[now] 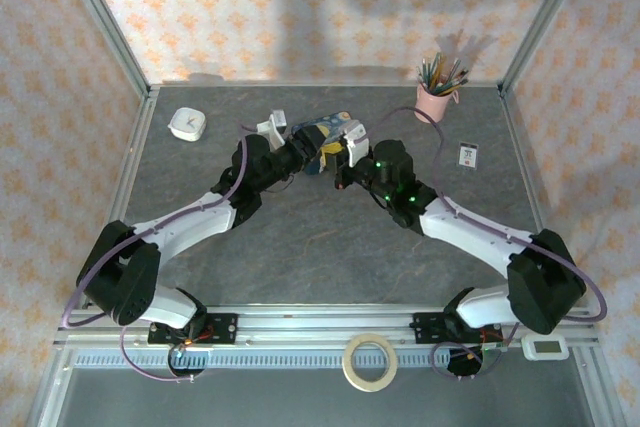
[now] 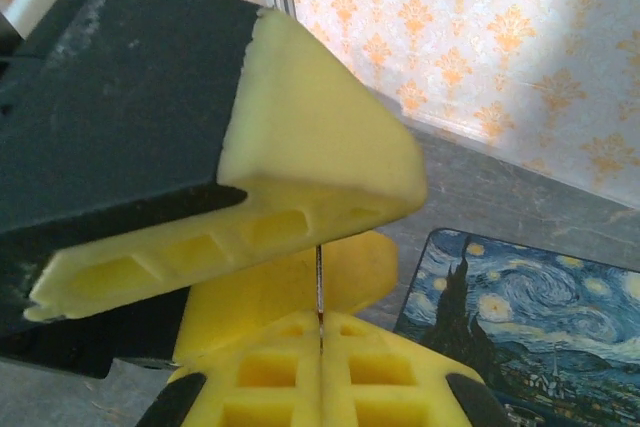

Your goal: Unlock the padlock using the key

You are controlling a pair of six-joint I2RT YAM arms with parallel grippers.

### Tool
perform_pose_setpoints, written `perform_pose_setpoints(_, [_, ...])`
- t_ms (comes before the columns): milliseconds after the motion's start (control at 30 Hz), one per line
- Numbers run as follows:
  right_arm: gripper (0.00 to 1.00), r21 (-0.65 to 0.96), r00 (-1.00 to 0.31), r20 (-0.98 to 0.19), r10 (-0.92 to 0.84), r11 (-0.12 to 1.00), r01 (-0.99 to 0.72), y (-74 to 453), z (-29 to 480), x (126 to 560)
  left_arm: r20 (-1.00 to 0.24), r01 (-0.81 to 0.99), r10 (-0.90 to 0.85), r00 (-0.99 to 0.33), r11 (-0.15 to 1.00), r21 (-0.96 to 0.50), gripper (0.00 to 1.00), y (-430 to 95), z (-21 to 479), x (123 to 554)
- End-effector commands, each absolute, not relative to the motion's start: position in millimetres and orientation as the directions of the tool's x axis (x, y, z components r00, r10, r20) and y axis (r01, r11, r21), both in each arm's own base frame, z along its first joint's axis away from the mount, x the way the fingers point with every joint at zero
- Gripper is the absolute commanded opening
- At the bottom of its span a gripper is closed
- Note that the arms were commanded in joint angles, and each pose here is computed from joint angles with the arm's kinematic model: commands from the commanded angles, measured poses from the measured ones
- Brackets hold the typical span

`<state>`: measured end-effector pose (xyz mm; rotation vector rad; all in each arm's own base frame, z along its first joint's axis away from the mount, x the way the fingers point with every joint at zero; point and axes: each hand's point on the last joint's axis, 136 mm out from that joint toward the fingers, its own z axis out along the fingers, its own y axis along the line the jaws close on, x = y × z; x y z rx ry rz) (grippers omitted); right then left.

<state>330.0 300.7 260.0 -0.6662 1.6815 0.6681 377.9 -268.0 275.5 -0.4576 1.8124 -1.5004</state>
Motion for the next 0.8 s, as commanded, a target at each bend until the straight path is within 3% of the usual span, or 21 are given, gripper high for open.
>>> perform_pose_setpoints(0, [0.00,0.020,-0.150,-0.980,-0.127,0.695,-0.719,302,265,335,-0.292,0.189,-0.682,-0.670,0.224,-0.956,0.35,-273,288,380])
perform_pose_setpoints(267, [0.00,0.008,-0.137,-0.981,-0.135,0.685,-0.728,304,267,330,-0.297,0.177,-0.680,-0.671,0.243,-0.954,0.00,-273,280,381])
perform_pose_setpoints(367, [0.00,0.023,-0.127,-0.986,-0.105,0.678,-0.735,303,275,326,-0.315,0.192,-0.678,-0.664,0.252,-0.949,0.00,-272,280,381])
perform_pose_setpoints(467, [0.19,0.153,-0.170,-0.985,0.038,0.655,-0.740,289,293,327,-0.410,0.285,-0.668,-0.621,0.296,-0.912,0.00,-268,288,379])
perform_pose_setpoints(533, [0.27,0.298,-0.260,-0.954,0.150,0.574,-0.763,274,301,331,-0.491,0.396,-0.647,-0.583,0.301,-0.867,0.00,-267,301,373])
perform_pose_setpoints(633, [0.37,0.394,-0.331,-0.919,0.214,0.473,-0.788,270,305,327,-0.588,0.537,-0.603,-0.539,0.291,-0.792,0.00,-272,318,362])
perform_pose_setpoints(767, [0.41,0.495,-0.423,-0.866,0.268,0.337,-0.801,275,307,319,-0.679,0.653,-0.561,-0.474,0.294,-0.698,0.00,-276,332,349])
